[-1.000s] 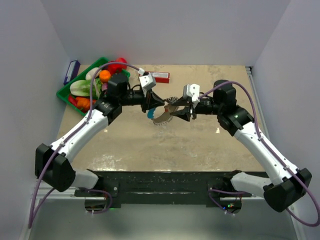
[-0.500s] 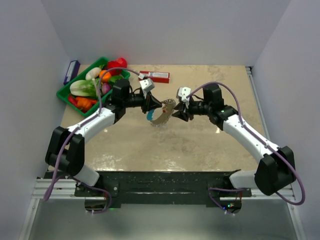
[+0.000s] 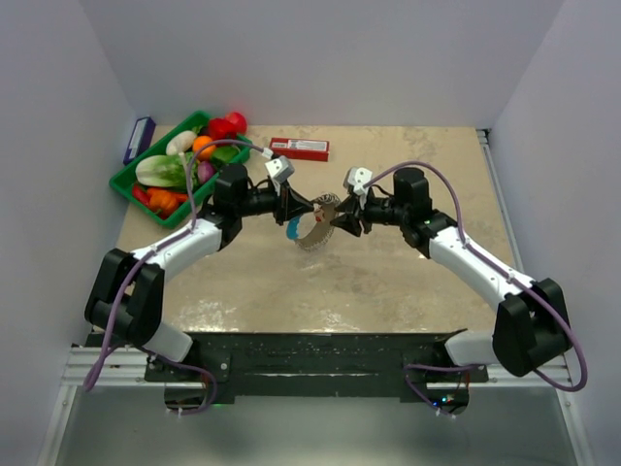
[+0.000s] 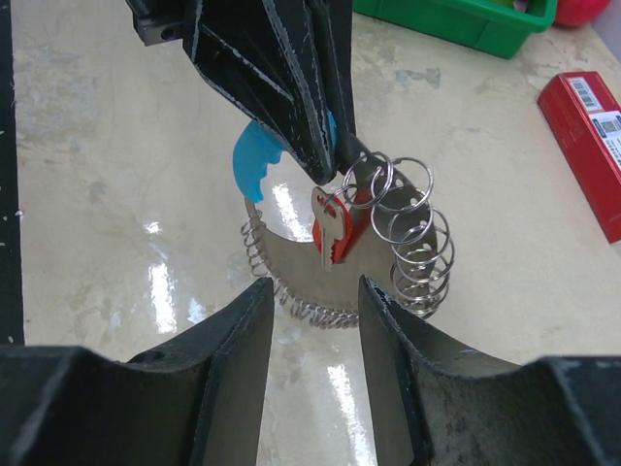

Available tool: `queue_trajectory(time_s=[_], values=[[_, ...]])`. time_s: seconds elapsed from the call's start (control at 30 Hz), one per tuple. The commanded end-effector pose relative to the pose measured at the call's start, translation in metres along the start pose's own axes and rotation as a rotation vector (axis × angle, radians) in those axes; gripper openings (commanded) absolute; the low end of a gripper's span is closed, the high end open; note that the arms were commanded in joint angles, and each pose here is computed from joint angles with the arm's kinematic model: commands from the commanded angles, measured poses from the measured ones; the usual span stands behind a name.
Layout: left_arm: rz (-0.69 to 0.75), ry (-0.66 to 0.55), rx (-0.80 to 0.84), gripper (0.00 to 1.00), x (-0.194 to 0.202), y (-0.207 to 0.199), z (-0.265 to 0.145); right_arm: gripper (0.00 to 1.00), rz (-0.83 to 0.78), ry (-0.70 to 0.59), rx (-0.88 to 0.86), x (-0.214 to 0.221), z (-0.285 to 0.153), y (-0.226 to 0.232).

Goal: Remove the keys from the keyring

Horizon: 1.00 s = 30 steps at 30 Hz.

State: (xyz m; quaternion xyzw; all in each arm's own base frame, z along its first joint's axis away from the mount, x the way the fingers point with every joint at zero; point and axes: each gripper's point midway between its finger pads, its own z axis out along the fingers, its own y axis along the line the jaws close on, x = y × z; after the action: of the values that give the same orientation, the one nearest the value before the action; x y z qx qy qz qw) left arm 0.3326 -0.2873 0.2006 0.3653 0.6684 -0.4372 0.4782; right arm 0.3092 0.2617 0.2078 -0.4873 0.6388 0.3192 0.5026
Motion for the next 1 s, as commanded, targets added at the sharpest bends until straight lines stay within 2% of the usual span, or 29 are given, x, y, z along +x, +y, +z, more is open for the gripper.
queue_trajectory(time_s=[0.0,0.43,0.97], values=[[0.069,-0.103,-0.003,0.0,-0.038,-0.006,-0.005,0.44,-0.035,-0.046,0.03,-0.017,0.006,0.002],[0.052,-0.103,0.012,0.0,-0.035,-0.009,-0.006,0.43,-0.063,-0.037,0.07,-0.039,0.024,-0.001],[0.036,-0.102,0.038,0.0,-0.031,-0.014,-0.005,0.4,-0.071,-0.019,0.191,-0.037,0.028,-0.02]])
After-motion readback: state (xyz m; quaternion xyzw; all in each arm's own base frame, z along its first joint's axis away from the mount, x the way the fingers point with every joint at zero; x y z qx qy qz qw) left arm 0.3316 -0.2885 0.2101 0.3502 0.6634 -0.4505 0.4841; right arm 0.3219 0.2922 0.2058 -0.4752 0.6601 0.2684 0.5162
